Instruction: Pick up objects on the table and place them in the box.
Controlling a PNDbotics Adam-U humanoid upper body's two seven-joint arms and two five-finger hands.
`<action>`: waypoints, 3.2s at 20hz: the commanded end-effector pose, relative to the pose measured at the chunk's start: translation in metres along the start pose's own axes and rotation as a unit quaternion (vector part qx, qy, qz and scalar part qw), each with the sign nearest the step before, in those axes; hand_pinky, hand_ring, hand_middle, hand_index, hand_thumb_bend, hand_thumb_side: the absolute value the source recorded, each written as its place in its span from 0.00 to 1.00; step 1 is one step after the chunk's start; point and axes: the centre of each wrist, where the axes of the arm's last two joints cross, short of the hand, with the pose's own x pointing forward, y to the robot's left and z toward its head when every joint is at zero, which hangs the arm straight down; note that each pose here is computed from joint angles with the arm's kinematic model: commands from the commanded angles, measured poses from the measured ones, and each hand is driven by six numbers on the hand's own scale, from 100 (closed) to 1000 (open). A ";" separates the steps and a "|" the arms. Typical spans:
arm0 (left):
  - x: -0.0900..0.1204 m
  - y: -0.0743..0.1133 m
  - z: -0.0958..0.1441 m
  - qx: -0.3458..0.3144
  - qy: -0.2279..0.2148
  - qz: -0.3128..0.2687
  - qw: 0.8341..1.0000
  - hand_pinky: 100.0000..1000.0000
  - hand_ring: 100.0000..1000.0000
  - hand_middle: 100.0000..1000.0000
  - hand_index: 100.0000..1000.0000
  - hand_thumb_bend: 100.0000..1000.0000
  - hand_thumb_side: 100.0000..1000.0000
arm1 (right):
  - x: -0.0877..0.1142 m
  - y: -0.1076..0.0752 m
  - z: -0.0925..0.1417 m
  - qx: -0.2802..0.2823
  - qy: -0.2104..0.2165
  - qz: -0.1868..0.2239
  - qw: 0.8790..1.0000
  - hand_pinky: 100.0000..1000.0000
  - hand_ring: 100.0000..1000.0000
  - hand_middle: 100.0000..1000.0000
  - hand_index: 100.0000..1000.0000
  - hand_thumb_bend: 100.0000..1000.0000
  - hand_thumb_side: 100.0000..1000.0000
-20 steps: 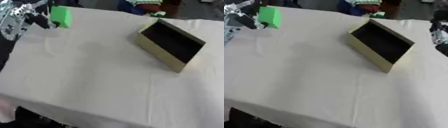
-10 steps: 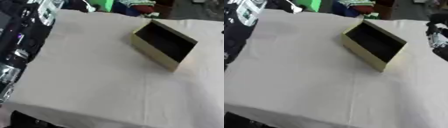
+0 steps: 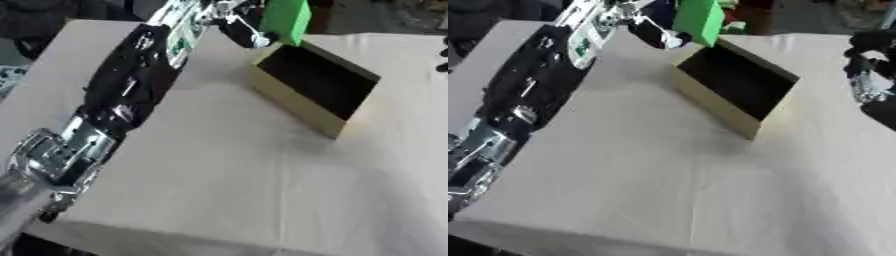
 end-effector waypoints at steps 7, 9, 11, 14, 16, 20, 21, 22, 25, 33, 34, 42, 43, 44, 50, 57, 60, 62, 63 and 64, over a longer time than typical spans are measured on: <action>0.008 -0.019 -0.005 0.012 -0.013 -0.027 0.999 0.67 0.59 0.55 0.70 0.21 0.31 | 0.010 -0.001 -0.011 0.006 -0.024 -0.003 1.000 0.59 0.84 0.54 0.77 0.00 0.33; 0.008 -0.022 -0.005 0.015 -0.013 -0.030 0.999 0.68 0.59 0.56 0.72 0.23 0.31 | 0.010 0.000 -0.011 0.006 -0.025 -0.003 1.000 0.59 0.84 0.54 0.77 0.00 0.33; 0.009 -0.024 -0.005 0.022 -0.012 -0.035 0.999 0.68 0.59 0.56 0.72 0.24 0.30 | 0.011 0.000 -0.012 0.007 -0.026 -0.004 1.000 0.59 0.84 0.54 0.77 0.00 0.33; 0.009 -0.029 -0.004 0.028 -0.007 -0.047 0.998 0.68 0.60 0.57 0.74 0.26 0.30 | 0.011 0.000 -0.012 0.008 -0.026 -0.004 1.000 0.59 0.84 0.54 0.77 0.00 0.33; 0.010 -0.032 -0.004 0.024 -0.004 -0.057 0.998 0.70 0.62 0.60 0.83 0.29 0.32 | 0.011 0.000 -0.012 0.008 -0.027 -0.004 1.000 0.59 0.84 0.54 0.77 0.00 0.33; 0.009 -0.037 -0.002 0.019 0.007 -0.074 0.997 0.71 0.65 0.64 0.88 0.33 0.37 | 0.011 0.000 -0.013 0.009 -0.027 -0.004 1.000 0.59 0.84 0.54 0.77 0.00 0.33; 0.008 -0.039 -0.002 0.017 0.011 -0.078 0.997 0.72 0.66 0.66 0.89 0.35 0.38 | 0.011 0.000 -0.013 0.009 -0.027 -0.004 1.000 0.59 0.84 0.54 0.77 0.00 0.33; 0.008 -0.040 -0.002 0.015 0.014 -0.084 0.996 0.72 0.66 0.67 0.90 0.36 0.39 | 0.011 0.000 -0.013 0.009 -0.027 -0.004 1.000 0.59 0.84 0.54 0.77 0.00 0.33; 0.007 -0.040 0.000 0.019 0.021 -0.097 0.995 0.75 0.71 0.74 0.93 0.46 0.50 | 0.011 0.000 -0.013 0.009 -0.027 -0.003 1.000 0.59 0.84 0.54 0.77 0.00 0.32; 0.000 -0.001 0.008 0.102 0.020 -0.073 0.992 0.72 0.66 0.68 0.90 0.25 0.40 | 0.010 -0.003 -0.011 0.004 -0.023 0.001 1.000 0.59 0.84 0.54 0.77 0.00 0.33; 0.000 0.009 0.012 0.121 0.018 -0.058 0.991 0.72 0.66 0.68 0.89 0.24 0.39 | 0.009 -0.004 -0.010 0.002 -0.021 0.002 1.000 0.59 0.84 0.54 0.77 0.00 0.33; 0.008 0.064 0.058 0.214 -0.016 0.042 0.976 0.68 0.60 0.59 0.84 0.00 0.39 | 0.006 -0.011 -0.003 -0.012 -0.008 0.009 1.000 0.59 0.84 0.54 0.77 0.00 0.33; 0.010 0.069 0.069 0.228 -0.020 0.060 0.972 0.68 0.60 0.58 0.84 0.00 0.40 | 0.005 -0.012 -0.002 -0.014 -0.007 0.010 1.000 0.59 0.84 0.54 0.77 0.00 0.33; 0.011 0.074 0.080 0.243 -0.022 0.076 0.967 0.68 0.59 0.58 0.83 0.00 0.39 | 0.005 -0.013 -0.002 -0.016 -0.006 0.011 1.000 0.59 0.84 0.54 0.77 0.00 0.33; 0.012 0.086 0.132 0.300 0.008 0.139 0.944 0.66 0.58 0.56 0.82 0.00 0.44 | 0.005 -0.016 0.001 -0.023 -0.004 0.014 1.000 0.59 0.84 0.54 0.77 0.00 0.33; 0.002 0.082 0.170 0.343 0.063 0.163 0.923 0.65 0.56 0.53 0.80 0.00 0.47 | 0.005 -0.019 0.003 -0.030 -0.001 0.016 0.999 0.59 0.85 0.54 0.77 0.00 0.33; -0.002 0.075 0.188 0.366 0.091 0.170 0.911 0.65 0.56 0.53 0.80 0.00 0.48 | 0.005 -0.020 0.004 -0.034 0.000 0.017 0.999 0.59 0.85 0.54 0.77 0.00 0.33; -0.003 0.070 0.196 0.374 0.105 0.173 0.905 0.65 0.55 0.53 0.80 0.00 0.50 | 0.005 -0.021 0.004 -0.036 0.000 0.017 0.999 0.59 0.85 0.54 0.77 0.00 0.33; -0.003 0.068 0.199 0.378 0.110 0.174 0.903 0.65 0.55 0.53 0.80 0.00 0.50 | 0.005 -0.021 0.005 -0.037 0.000 0.017 0.999 0.59 0.85 0.54 0.77 0.00 0.33; -0.003 0.067 0.201 0.380 0.113 0.175 0.901 0.65 0.55 0.53 0.80 0.00 0.50 | 0.005 -0.021 0.005 -0.038 0.000 0.017 0.999 0.59 0.85 0.54 0.77 0.00 0.33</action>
